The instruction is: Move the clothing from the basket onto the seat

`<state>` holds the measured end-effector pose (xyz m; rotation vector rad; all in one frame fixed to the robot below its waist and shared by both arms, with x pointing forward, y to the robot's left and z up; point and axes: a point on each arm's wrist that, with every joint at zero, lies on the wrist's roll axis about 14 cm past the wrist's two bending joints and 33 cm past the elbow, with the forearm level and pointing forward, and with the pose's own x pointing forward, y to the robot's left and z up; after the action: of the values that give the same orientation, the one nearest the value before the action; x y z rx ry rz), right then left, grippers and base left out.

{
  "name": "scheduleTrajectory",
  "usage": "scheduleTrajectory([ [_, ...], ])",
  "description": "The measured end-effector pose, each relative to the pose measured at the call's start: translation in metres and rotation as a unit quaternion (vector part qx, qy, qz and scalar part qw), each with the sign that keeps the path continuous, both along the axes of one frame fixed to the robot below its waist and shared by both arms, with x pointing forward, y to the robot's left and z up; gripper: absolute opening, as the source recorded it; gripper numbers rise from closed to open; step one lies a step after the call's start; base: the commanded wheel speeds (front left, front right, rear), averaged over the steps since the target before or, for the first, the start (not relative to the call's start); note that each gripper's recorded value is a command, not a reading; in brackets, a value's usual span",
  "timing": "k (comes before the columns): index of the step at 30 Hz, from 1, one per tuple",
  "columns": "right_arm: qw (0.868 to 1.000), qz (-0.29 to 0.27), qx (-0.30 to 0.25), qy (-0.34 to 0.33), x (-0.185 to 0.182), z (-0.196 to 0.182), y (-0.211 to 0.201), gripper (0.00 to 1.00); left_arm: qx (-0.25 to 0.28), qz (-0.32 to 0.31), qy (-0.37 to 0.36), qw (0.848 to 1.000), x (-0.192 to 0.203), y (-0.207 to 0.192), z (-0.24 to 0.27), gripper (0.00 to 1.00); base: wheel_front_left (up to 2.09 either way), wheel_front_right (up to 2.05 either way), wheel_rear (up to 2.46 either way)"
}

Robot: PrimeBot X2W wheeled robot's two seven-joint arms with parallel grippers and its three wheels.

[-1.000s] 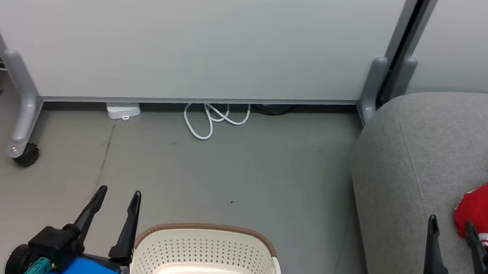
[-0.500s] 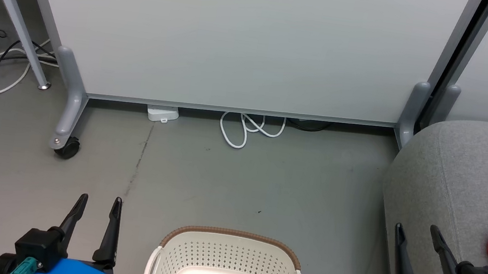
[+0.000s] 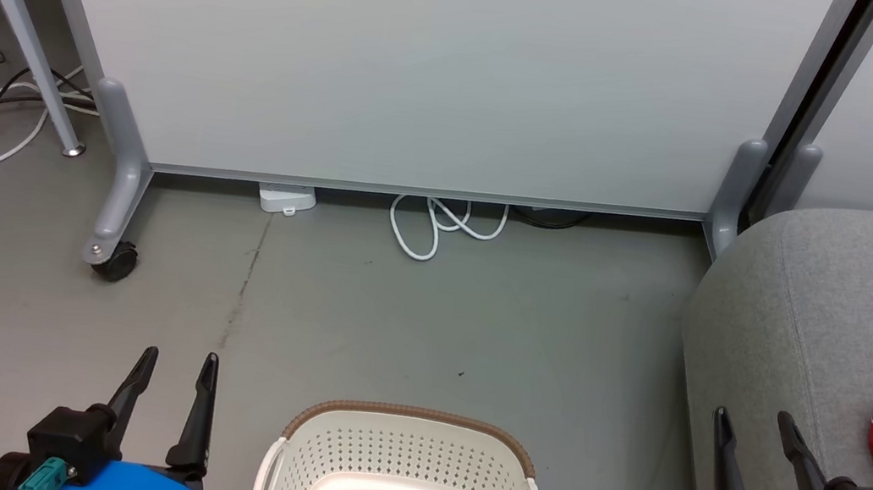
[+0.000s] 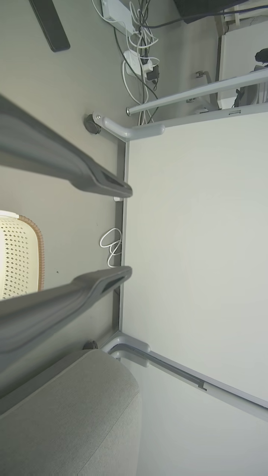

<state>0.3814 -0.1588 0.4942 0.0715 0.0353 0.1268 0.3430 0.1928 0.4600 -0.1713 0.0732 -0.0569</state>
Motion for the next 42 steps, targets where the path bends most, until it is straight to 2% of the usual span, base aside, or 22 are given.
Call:
scheduleTrajectory([
  [17,1.000,-0.008,0.016,0.009,-0.001,-0.005,-0.004,1.00,-0.010,-0.020,0.013,1.000,0.005,-0.014,-0.007,1.00,0.00,0.00,0.00],
  [18,1.000,-0.008,0.016,0.014,-0.002,-0.009,-0.004,0.00,-0.012,-0.020,0.019,1.000,0.003,-0.015,-0.011,0.00,0.00,0.00,0.00],
  [25,0.998,-0.012,0.021,0.057,-0.012,-0.036,-0.005,0.00,-0.027,-0.017,0.078,0.996,-0.021,-0.021,-0.047,0.00,0.00,0.00,0.00],
  [32,0.994,-0.027,0.075,0.068,-0.013,-0.038,-0.009,0.00,-0.075,0.005,0.087,0.993,-0.020,-0.017,-0.047,0.00,0.00,0.00,0.00],
  [42,0.982,-0.045,0.165,0.076,-0.012,-0.036,-0.014,0.00,-0.156,0.039,0.085,0.983,-0.012,-0.008,-0.039,0.00,0.00,0.00,0.00],
])
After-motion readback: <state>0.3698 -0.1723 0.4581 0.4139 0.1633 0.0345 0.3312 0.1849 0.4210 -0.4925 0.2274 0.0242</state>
